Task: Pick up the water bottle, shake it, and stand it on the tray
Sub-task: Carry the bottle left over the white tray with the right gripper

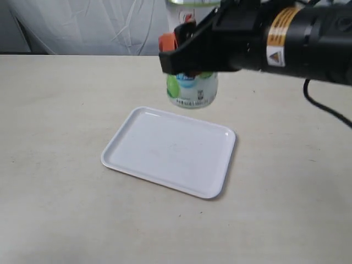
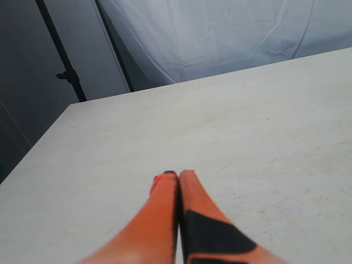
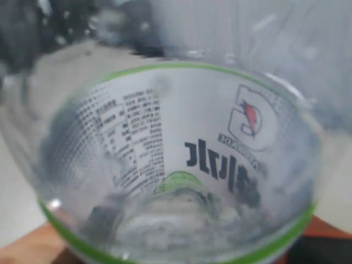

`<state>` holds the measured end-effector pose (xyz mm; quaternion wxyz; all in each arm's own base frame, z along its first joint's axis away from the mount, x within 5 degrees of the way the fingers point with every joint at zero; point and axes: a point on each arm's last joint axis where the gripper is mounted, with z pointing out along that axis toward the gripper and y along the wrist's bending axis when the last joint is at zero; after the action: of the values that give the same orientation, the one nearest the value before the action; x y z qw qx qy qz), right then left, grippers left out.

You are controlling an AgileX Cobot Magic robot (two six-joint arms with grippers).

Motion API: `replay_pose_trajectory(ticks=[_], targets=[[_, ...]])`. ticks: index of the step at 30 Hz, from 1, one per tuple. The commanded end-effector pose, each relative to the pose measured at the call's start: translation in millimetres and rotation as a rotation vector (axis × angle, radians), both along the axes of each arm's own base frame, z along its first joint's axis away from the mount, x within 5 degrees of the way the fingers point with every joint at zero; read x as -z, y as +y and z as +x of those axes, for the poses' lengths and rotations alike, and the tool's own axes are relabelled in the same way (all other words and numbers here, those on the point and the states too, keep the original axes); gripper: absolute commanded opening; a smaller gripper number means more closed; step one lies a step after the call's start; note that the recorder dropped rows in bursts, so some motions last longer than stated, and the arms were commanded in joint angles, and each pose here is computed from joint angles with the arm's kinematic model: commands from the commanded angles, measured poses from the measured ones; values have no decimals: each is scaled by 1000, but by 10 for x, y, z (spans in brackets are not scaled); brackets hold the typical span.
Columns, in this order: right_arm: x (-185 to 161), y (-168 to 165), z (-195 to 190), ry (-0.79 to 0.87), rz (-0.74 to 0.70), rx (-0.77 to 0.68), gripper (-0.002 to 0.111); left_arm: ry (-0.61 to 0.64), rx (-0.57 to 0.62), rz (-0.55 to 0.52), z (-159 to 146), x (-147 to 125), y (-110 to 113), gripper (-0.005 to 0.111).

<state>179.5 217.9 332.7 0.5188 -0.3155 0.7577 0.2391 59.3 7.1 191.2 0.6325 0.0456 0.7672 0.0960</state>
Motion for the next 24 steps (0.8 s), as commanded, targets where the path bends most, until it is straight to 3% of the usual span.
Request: replay_pose_trajectory(ticks=[1,3,6,8,13,16,18,21,24], targets=[[176,-14,7,49,-84,26,-1,-15,1,-2,0,-7,-1,0],[596,28,-8,147,-169,16,-1,-15,1,-2,0,-7,-1,0],[860,27,-33,199,-212,3,-1,-15,1,-2,0,-7,-1,0],[696,7,-38,170,-178,11,-1,-15,1,-2,0,-7,-1,0],[-274,-169,-142,-64,36,10,-1,-15,1,-2,0,-7,-1,0],[-441,-245,-189,-103,69,17,-1,-15,1,-2,0,-7,-1,0],[-198,-230,-152,-12,-2,51,-1,-15,1,-2,0,-7,-1,0],[478,-177,-119,159,-159,65,-1,-15,1,-2,0,-7,-1,0],[721,-220,-134,200,-250,74,-1,-15,1,-2,0,-7,-1,0]])
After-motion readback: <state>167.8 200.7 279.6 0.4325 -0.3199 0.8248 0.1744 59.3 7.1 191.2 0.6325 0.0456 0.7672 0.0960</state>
